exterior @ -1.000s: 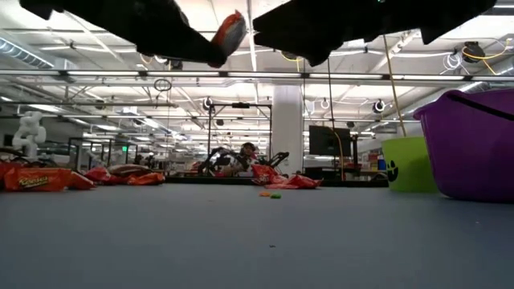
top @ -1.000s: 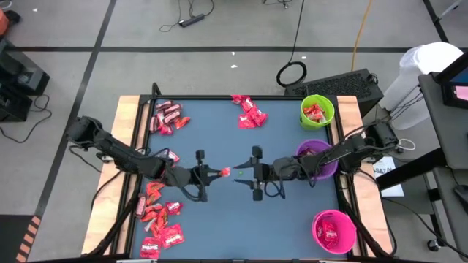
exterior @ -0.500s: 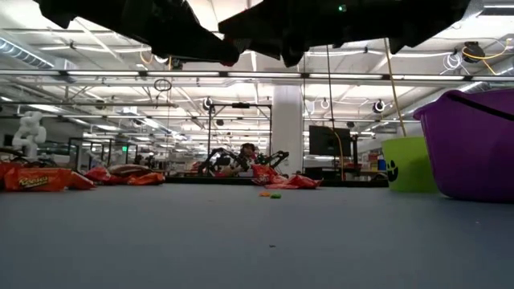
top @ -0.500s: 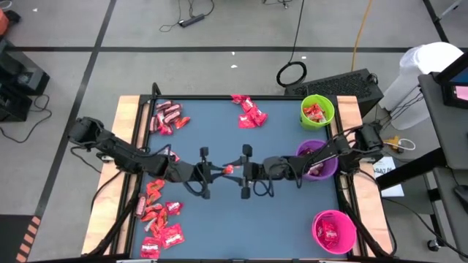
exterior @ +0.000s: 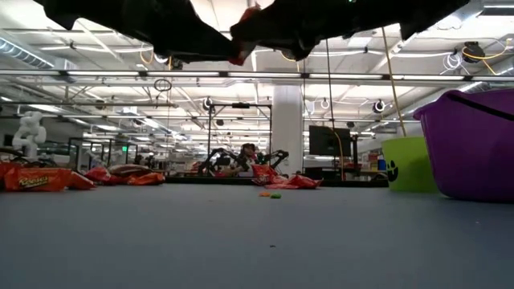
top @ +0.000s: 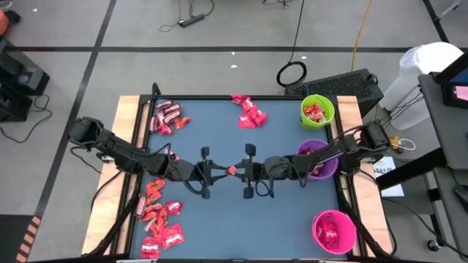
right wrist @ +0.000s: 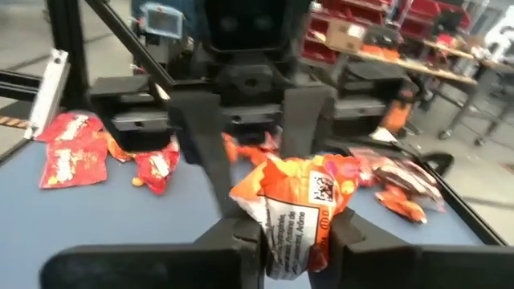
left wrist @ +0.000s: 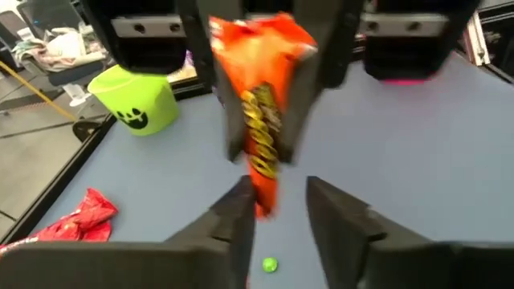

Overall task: Organize candy in baskets
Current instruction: Put the orange chocolate bar into the green bucket

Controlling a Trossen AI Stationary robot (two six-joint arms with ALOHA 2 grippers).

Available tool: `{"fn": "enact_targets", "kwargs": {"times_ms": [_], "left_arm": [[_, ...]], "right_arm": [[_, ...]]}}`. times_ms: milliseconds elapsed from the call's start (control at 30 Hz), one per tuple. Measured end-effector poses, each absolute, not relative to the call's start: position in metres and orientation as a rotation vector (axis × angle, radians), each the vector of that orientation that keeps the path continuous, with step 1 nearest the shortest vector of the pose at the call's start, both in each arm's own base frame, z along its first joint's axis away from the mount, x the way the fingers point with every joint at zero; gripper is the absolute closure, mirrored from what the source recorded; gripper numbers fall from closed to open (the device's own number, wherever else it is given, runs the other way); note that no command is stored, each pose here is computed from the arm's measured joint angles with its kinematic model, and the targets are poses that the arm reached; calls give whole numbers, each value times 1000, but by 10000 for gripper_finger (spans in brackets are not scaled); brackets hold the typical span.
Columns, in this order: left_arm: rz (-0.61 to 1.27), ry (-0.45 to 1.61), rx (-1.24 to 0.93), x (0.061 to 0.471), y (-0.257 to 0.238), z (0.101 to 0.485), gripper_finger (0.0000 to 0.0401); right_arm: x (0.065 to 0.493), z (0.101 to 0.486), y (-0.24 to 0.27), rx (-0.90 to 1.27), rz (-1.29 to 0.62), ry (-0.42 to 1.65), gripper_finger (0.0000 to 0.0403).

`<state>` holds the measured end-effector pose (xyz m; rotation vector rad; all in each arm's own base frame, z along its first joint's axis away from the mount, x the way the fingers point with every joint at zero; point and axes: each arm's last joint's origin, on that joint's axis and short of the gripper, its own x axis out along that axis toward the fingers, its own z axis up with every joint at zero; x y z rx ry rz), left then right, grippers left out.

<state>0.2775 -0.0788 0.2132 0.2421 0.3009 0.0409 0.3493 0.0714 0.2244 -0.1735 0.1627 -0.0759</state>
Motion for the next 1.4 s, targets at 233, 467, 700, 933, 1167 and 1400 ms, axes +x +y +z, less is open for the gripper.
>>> {"fn": "enact_targets", "kwargs": {"times_ms": [233, 467, 700, 933, 1167, 1400], "left_arm": [[32, 355, 260, 275, -78, 206, 215], [36, 389, 246, 272, -77, 201, 212], [42, 379, 220, 273, -77, 202, 212], [45, 379, 217, 273, -77, 202, 212], [45, 374, 216, 273, -77, 202, 212], [45, 374, 221, 273, -77, 202, 212]], "right_arm": [[319, 252, 62, -116, -149, 294, 361], [264, 287, 33, -60, -396, 414, 360], [200, 309, -11, 66, -662, 496, 359], [152, 312, -50, 151, -913, 584, 358], [140, 301, -84, 261, -1040, 704, 358], [138, 280, -126, 405, -1129, 846, 358]]}}
